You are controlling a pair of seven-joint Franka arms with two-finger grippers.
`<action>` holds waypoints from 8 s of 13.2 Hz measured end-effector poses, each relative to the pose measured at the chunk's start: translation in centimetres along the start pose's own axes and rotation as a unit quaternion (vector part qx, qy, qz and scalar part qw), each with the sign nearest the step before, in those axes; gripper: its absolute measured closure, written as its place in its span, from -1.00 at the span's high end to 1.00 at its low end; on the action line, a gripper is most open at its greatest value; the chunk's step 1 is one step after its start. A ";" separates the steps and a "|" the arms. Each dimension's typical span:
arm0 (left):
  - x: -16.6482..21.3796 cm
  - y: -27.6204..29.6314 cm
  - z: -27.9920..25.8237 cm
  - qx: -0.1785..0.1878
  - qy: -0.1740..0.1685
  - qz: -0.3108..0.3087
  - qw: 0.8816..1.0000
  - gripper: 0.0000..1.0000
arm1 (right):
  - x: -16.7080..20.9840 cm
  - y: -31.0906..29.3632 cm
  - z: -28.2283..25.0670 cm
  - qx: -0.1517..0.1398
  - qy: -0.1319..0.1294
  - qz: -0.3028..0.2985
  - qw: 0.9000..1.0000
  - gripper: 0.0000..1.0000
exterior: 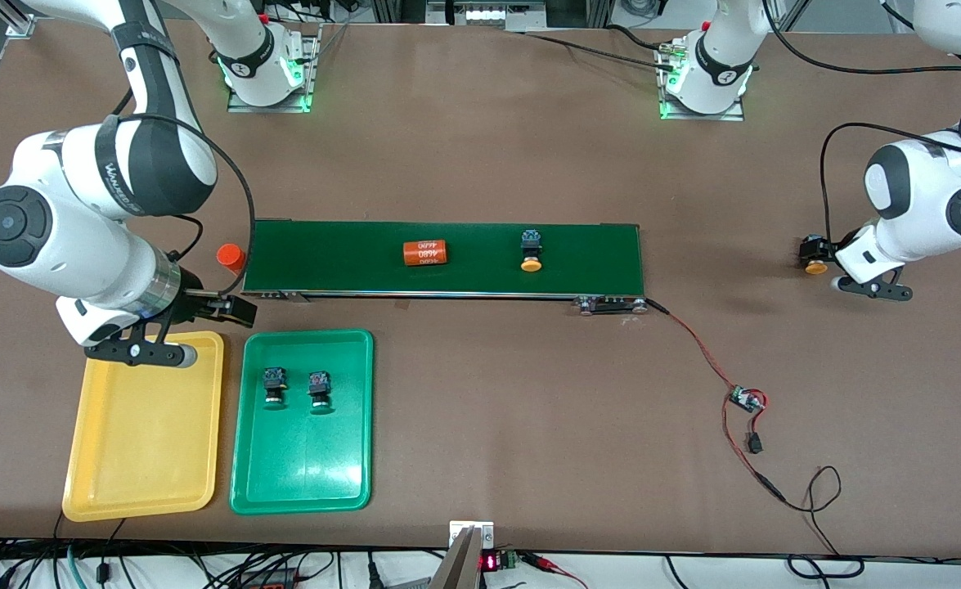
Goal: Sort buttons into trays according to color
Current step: 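Grasp the yellow button on the table with the left gripper, then place the yellow button on the belt while the right gripper reaches it, then grasp the yellow button with the right gripper while the left gripper withdraws, then carry the yellow button over the yellow tray with the right gripper, then lower the yellow button into the yellow tray and open the right gripper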
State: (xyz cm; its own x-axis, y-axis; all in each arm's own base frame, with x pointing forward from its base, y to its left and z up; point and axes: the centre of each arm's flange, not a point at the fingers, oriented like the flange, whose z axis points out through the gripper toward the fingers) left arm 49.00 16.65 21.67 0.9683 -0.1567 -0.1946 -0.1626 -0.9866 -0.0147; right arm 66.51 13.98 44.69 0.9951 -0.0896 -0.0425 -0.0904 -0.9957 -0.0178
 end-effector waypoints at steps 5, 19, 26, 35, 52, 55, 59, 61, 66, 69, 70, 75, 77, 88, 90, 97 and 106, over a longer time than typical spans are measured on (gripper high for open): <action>-3.3 0.0 3.9 -0.004 0.006 0.005 1.000 1.00 | -0.9 -0.5 2.5 -0.007 -0.027 -0.005 1.000 1.00; -4.3 -0.2 3.7 -0.002 0.016 0.002 1.000 -0.17 | -2.2 -2.2 3.9 -0.013 -0.049 -0.031 0.998 1.00; 2.8 4.1 -9.6 -0.022 -0.048 0.020 0.998 -0.17 | -3.5 -2.1 4.0 -0.013 -0.061 -0.033 0.998 1.00; 8.1 28.3 -16.7 -0.036 -0.023 0.032 0.999 -0.17 | -9.0 -11.7 5.4 0.003 -0.068 -0.042 0.997 1.00; 8.3 47.5 -5.8 -0.084 -0.039 -0.032 0.995 -0.17 | -16.9 -25.7 14.3 0.018 -0.031 0.017 0.999 1.00; 8.2 47.5 -5.1 -0.084 -0.042 -0.040 0.995 -0.04 | -17.6 -26.7 15.8 0.016 -0.034 0.015 0.999 1.00; 8.2 47.5 -5.1 -0.084 -0.042 -0.041 0.995 0.71 | -18.4 -28.1 17.7 0.021 -0.029 0.019 0.999 1.00; 8.5 47.0 -6.2 -0.086 -0.032 -0.045 0.995 1.00 | -19.0 -28.4 18.8 0.014 -0.035 0.015 0.999 1.00; 9.2 40.7 -16.6 -0.070 0.000 -0.089 0.994 1.00 | -20.3 -27.3 21.6 -0.010 -0.055 0.014 0.998 1.00; 9.3 35.2 -21.3 -0.053 -0.002 -0.091 0.994 1.00 | -20.7 -26.8 22.3 -0.016 -0.061 0.014 0.998 0.77; 9.5 32.9 -22.0 -0.044 0.004 -0.076 0.996 1.00 | -20.6 -26.9 22.2 -0.015 -0.060 0.015 0.998 0.56; 9.1 19.9 -24.5 -0.014 0.025 -0.025 0.999 1.00 | -20.1 -26.7 21.2 -0.009 -0.053 0.018 0.998 -0.19; 8.0 16.3 -25.7 -0.012 0.031 -0.022 0.999 1.00 | -18.9 -26.2 20.6 -0.003 -0.043 0.027 0.999 -0.19; 4.4 12.3 -36.3 0.000 0.081 -0.040 0.996 1.00 | 0.0 -0.1 13.9 -0.046 0.046 -0.003 0.998 -0.19; 4.4 12.3 -36.3 0.000 0.081 -0.039 0.996 1.00 | 1.7 4.7 14.5 -0.059 0.039 -0.054 0.996 -0.19; 4.6 12.5 -36.6 0.001 0.088 -0.036 0.995 1.00 | 6.1 13.8 18.0 -0.090 0.030 -0.158 0.983 -0.19; 4.5 12.6 -36.5 0.001 0.085 -0.035 0.996 1.00 | 8.3 16.6 24.1 -0.103 0.030 -0.165 0.980 -0.19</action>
State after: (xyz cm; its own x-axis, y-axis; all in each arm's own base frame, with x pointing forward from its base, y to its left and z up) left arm 58.28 1.88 56.38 0.9954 -0.0926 -0.0235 -0.0931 -0.9954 -0.0239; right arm 72.31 -2.79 20.00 0.9697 0.2440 -0.0105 0.2418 -0.9531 0.1822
